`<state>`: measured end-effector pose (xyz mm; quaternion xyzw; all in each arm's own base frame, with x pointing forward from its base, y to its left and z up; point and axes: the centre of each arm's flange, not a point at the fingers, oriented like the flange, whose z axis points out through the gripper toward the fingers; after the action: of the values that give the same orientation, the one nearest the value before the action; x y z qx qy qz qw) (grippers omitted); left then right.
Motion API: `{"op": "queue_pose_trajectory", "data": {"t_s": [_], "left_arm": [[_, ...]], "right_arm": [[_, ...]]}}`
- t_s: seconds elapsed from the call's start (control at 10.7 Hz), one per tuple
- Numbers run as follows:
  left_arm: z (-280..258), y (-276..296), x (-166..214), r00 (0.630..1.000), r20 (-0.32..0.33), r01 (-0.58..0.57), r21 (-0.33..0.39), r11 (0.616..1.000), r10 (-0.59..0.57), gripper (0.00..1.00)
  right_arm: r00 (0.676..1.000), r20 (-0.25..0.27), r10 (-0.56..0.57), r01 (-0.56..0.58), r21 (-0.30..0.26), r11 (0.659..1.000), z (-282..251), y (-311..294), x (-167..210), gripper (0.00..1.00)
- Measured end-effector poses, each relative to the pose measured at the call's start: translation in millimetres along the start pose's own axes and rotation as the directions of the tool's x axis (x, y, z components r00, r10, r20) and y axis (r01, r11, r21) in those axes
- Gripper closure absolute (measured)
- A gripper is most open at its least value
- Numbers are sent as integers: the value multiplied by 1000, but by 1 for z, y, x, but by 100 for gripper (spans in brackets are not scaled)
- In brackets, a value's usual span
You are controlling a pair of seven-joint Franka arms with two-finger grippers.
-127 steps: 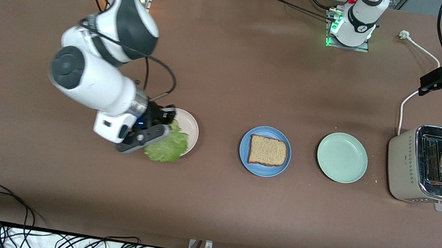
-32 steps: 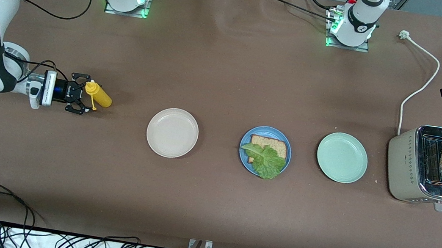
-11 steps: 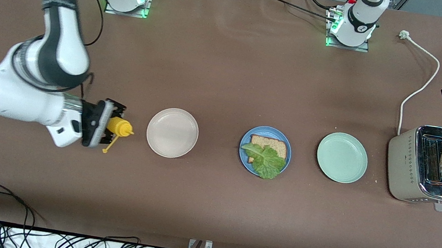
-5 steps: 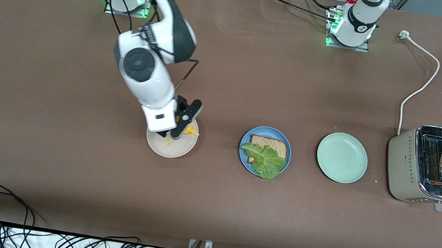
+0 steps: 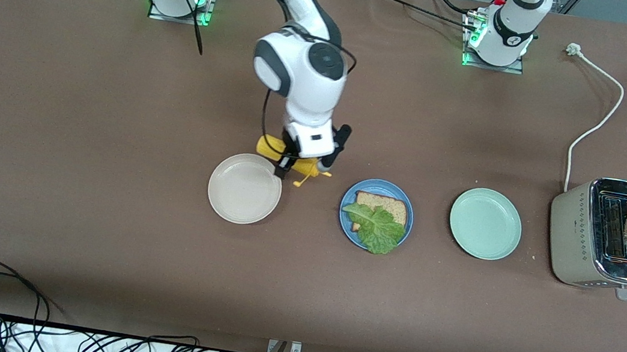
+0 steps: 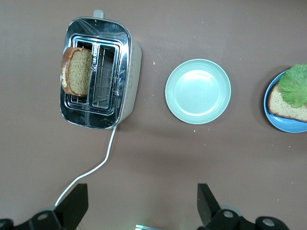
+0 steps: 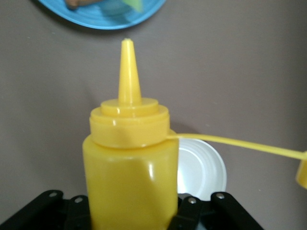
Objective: Make sandwich in blue plate with both arms
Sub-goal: 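Lift the mustard bottle with the right gripper toward the blue plate, then tilt the mustard bottle over the lettuce with the right gripper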
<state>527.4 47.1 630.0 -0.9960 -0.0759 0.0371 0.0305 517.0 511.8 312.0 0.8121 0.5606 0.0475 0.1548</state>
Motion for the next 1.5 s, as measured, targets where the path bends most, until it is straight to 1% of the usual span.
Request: {"op": "queue_pose_trajectory", "data": {"t_s": [0.09,0.28,0.56,0.65,0.75,1.03,1.22,1.5], "left_arm": [[0,0,0,1000,0,0,0,1000,0,0],[0,0,0,1000,0,1,0,1000,-1,0],[0,-1,0,1000,1,1,0,1000,-1,0],[0,-2,0,1000,1,4,0,1000,-4,0],[1,-5,0,1000,1,9,-1,1000,-9,0],[2,-8,2,1000,4,15,-1,1000,-15,0],[3,-4,2,1000,5,8,0,1000,-8,0],[6,-5,4,1000,12,9,0,1000,-9,0]], "right_arm": [[1000,13,-3,4,-28,1000,10,-24,11,85],[1000,30,-6,8,-80,997,28,-52,29,85],[996,63,-67,78,-179,981,56,-80,47,85],[994,72,-85,98,-210,973,59,-80,49,85],[994,76,-80,96,-232,968,60,-73,49,85],[998,62,-14,31,-282,959,56,-37,43,85],[998,58,21,-1,-338,941,67,-23,40,85],[999,35,24,-10,-358,934,87,-19,47,85]]}}
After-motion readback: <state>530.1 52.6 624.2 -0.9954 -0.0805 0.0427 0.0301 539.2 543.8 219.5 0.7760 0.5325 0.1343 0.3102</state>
